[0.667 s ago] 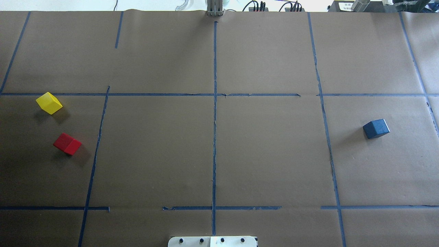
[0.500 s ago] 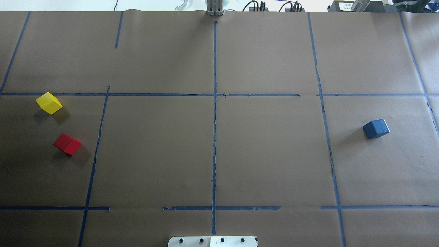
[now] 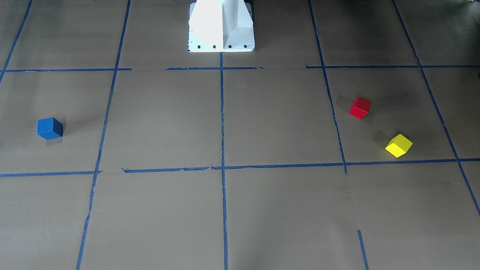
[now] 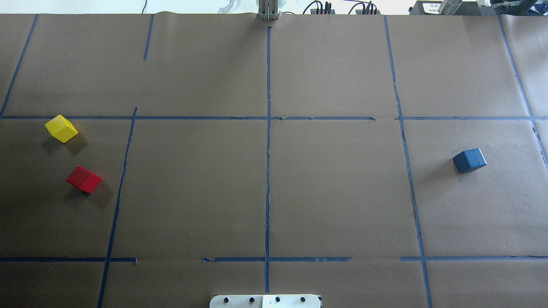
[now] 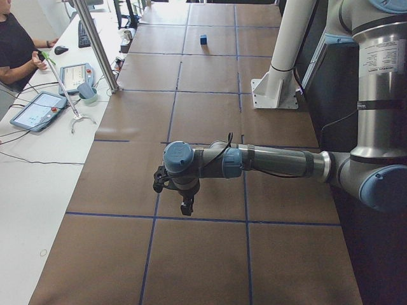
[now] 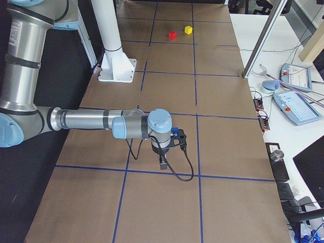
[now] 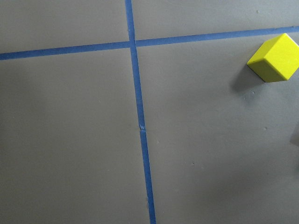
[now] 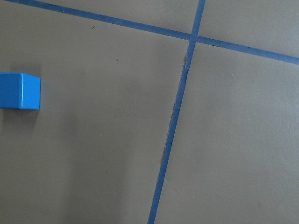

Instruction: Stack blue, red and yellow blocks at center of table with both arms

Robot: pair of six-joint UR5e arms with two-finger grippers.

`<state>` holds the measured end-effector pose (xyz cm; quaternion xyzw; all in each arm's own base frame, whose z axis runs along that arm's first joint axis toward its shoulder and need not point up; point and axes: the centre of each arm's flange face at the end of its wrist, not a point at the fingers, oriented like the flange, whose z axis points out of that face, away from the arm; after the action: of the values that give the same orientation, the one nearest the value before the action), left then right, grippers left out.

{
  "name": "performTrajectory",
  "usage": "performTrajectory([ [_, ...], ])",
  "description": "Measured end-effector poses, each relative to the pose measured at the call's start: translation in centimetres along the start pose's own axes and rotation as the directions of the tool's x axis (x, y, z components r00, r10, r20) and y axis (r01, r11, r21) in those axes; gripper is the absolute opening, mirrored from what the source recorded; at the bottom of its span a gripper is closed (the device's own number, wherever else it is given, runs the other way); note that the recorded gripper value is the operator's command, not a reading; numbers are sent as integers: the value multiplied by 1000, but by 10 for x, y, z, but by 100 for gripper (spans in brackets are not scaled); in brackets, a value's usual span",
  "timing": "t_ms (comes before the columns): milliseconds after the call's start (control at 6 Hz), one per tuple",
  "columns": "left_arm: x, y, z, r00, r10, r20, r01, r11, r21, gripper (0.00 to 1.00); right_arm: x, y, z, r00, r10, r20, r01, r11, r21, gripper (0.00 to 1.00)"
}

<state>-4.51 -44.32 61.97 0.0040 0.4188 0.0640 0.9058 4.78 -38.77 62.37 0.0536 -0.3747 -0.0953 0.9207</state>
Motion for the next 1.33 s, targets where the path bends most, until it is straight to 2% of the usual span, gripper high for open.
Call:
performTrajectory([
  [500, 3, 0, -1, 1000, 2, -8, -2, 1000, 5, 100, -1, 2, 0, 1000, 1, 7, -1, 1000, 2, 100],
  [833, 2, 0, 0, 1000, 3, -11, -3, 1000, 4, 100, -5, 0, 7, 1000, 0, 11, 1, 1000, -15, 100],
  [1167, 2, 0, 0, 1000, 7, -11, -7, 1000, 6, 100, -42, -20, 29, 995, -96, 28, 97, 995, -16, 100],
  [1333, 2, 0, 0, 1000, 9, -10, -9, 1000, 7, 100, -81, -43, 46, 993, -111, 45, 112, 994, -5, 100],
])
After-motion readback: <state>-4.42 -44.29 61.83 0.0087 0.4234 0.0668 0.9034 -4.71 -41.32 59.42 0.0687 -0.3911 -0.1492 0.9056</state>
